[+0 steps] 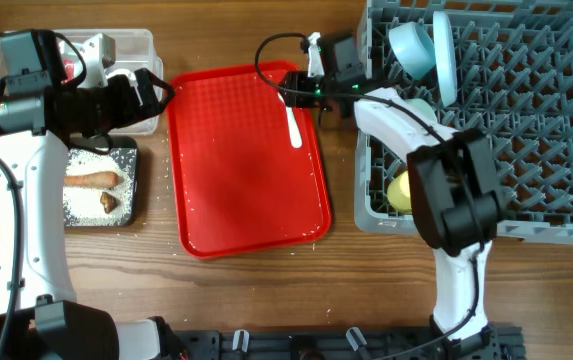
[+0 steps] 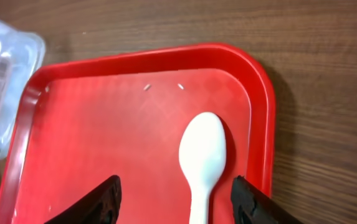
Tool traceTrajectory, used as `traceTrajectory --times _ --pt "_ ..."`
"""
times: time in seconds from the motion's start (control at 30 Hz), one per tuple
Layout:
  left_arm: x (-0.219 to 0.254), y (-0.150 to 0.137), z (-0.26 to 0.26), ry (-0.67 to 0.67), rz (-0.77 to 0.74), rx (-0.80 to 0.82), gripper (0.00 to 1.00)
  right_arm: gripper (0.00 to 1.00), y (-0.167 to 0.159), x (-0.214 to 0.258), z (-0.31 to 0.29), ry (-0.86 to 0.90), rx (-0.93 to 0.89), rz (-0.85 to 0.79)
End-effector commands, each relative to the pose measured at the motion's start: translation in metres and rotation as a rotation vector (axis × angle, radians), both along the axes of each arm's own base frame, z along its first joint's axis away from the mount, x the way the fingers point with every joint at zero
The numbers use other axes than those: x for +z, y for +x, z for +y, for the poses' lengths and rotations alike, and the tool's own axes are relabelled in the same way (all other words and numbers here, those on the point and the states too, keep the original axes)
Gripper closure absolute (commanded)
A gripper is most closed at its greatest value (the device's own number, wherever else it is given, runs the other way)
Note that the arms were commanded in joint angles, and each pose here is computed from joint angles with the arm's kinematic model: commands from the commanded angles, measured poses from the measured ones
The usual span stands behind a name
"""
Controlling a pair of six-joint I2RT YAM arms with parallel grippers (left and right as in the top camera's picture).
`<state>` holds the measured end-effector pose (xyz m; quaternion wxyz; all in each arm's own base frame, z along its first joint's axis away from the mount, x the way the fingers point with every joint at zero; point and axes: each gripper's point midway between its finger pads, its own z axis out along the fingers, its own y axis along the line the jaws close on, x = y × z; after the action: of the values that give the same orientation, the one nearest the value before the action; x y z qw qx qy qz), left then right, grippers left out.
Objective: Sort waste into correct bins and load items into the dishwasher rack
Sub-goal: 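Grasp the white spoon on the red tray with the right gripper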
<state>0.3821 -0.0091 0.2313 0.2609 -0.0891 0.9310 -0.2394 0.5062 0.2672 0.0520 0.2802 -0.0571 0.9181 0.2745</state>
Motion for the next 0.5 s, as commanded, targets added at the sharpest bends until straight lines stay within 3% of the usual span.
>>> traceTrajectory --times 0.0,0.23,0.47 --pt "0.003 0.001 0.002 0.004 -0.011 0.000 0.00 0.44 0.002 -0.015 0.009 0.002 -0.077 0.021" --pt "0.003 0.001 0.002 0.004 -0.011 0.000 0.00 0.45 0.010 -0.033 0.006 -0.175 -0.216 -0.079" --pt "0.003 0.001 0.002 0.004 -0.011 0.000 0.00 0.49 0.018 -0.035 -0.004 -0.229 -0.250 -0.122"
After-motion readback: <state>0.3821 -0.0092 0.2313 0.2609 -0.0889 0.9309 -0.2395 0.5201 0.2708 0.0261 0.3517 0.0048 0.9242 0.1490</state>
